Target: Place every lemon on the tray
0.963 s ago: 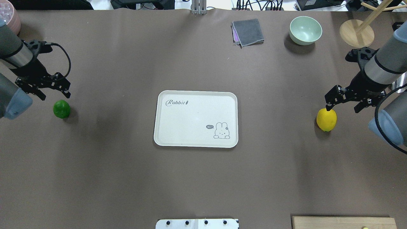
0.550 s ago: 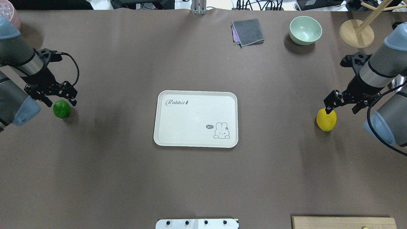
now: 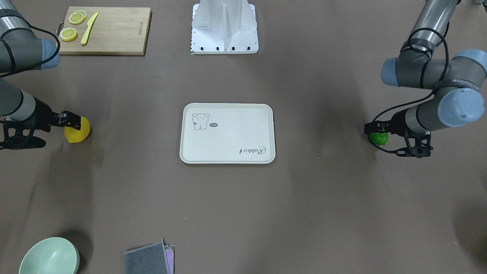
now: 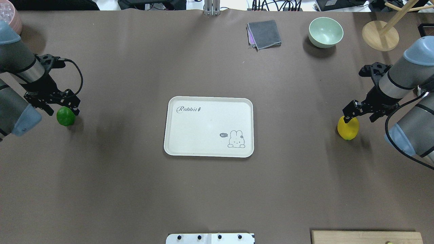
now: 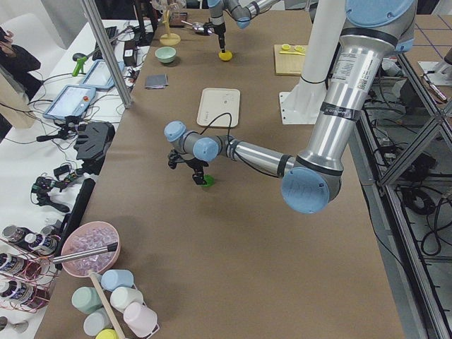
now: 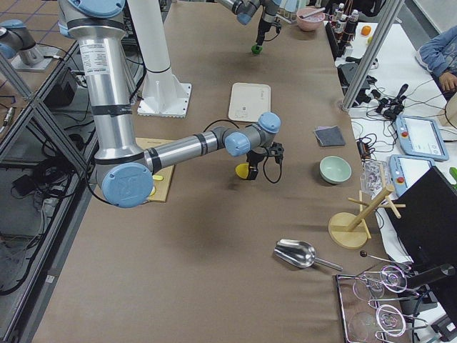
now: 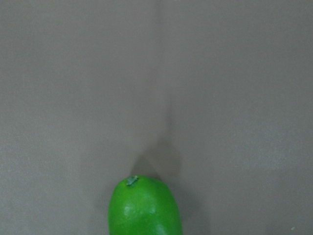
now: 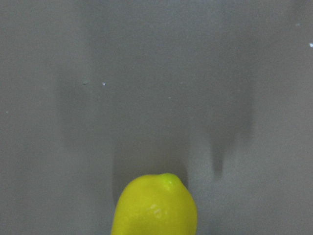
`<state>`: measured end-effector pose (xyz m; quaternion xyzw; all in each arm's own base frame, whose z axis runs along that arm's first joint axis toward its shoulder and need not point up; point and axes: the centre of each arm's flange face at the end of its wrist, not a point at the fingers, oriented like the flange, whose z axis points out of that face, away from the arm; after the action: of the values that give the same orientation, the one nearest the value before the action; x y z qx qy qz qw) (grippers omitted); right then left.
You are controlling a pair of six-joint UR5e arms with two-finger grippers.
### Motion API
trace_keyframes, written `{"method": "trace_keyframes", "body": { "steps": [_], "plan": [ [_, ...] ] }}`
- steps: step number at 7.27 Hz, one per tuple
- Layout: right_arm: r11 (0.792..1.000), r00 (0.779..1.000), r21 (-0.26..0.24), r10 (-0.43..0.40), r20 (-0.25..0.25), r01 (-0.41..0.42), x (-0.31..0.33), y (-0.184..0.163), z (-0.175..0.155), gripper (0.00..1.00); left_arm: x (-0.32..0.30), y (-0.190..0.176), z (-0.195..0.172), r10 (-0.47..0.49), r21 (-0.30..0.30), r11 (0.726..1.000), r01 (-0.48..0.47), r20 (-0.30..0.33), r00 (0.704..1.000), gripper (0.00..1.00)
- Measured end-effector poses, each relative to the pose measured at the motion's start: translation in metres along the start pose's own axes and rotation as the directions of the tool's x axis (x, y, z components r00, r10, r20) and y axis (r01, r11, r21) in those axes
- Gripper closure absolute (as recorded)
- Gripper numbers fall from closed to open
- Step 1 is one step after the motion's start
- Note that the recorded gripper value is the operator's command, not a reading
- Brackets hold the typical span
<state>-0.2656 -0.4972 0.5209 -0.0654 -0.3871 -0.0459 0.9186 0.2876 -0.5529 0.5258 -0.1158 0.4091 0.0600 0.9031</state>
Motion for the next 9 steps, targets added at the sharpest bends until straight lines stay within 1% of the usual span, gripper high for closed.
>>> {"method": "trace_keyframes", "body": {
  "steps": [2, 3, 4, 5, 6, 7, 8, 9],
  "plan": [
    [1.000, 1.000, 0.001, 0.000, 0.006, 0.000, 0.002, -0.003, 0.000, 0.03, -0.008, -0.004, 0.008, -0.011, -0.006, 1.000, 0.011, 0.018, 1.000, 0.03],
    [1.000, 1.000, -0.003, -0.002, 0.016, 0.002, -0.001, -0.004, -0.001, 0.03, -0.010, -0.007, 0.011, -0.018, -0.012, 1.000, 0.018, 0.023, 1.000, 0.13],
    [1.000, 1.000, -0.008, -0.004, 0.029, 0.004, -0.004, -0.004, -0.003, 0.03, -0.012, -0.008, 0.014, -0.024, -0.017, 1.000, 0.024, 0.025, 0.999, 0.31],
    [1.000, 0.999, -0.011, -0.006, 0.041, 0.007, -0.009, -0.007, -0.005, 0.03, -0.013, -0.009, 0.015, -0.028, -0.021, 0.999, 0.029, 0.024, 0.999, 0.56],
    [1.000, 0.999, -0.016, -0.007, 0.045, 0.008, -0.012, -0.011, -0.004, 0.03, -0.012, -0.010, 0.014, -0.030, -0.022, 0.999, 0.030, 0.019, 0.999, 0.78],
    [1.000, 0.999, -0.026, -0.008, 0.042, 0.009, -0.014, -0.013, 0.003, 0.04, -0.011, -0.009, 0.012, -0.036, -0.026, 0.999, 0.037, 0.009, 0.999, 0.93],
    [0.999, 0.999, -0.038, -0.011, 0.035, 0.012, -0.014, -0.013, 0.011, 0.05, -0.013, -0.010, 0.004, -0.052, -0.033, 0.998, 0.052, -0.021, 0.998, 1.00],
    [0.999, 0.999, -0.045, -0.013, 0.030, 0.014, -0.015, -0.014, 0.016, 0.05, -0.020, -0.012, -0.013, -0.076, -0.032, 0.997, 0.074, -0.063, 0.995, 1.00]
  ]
}}
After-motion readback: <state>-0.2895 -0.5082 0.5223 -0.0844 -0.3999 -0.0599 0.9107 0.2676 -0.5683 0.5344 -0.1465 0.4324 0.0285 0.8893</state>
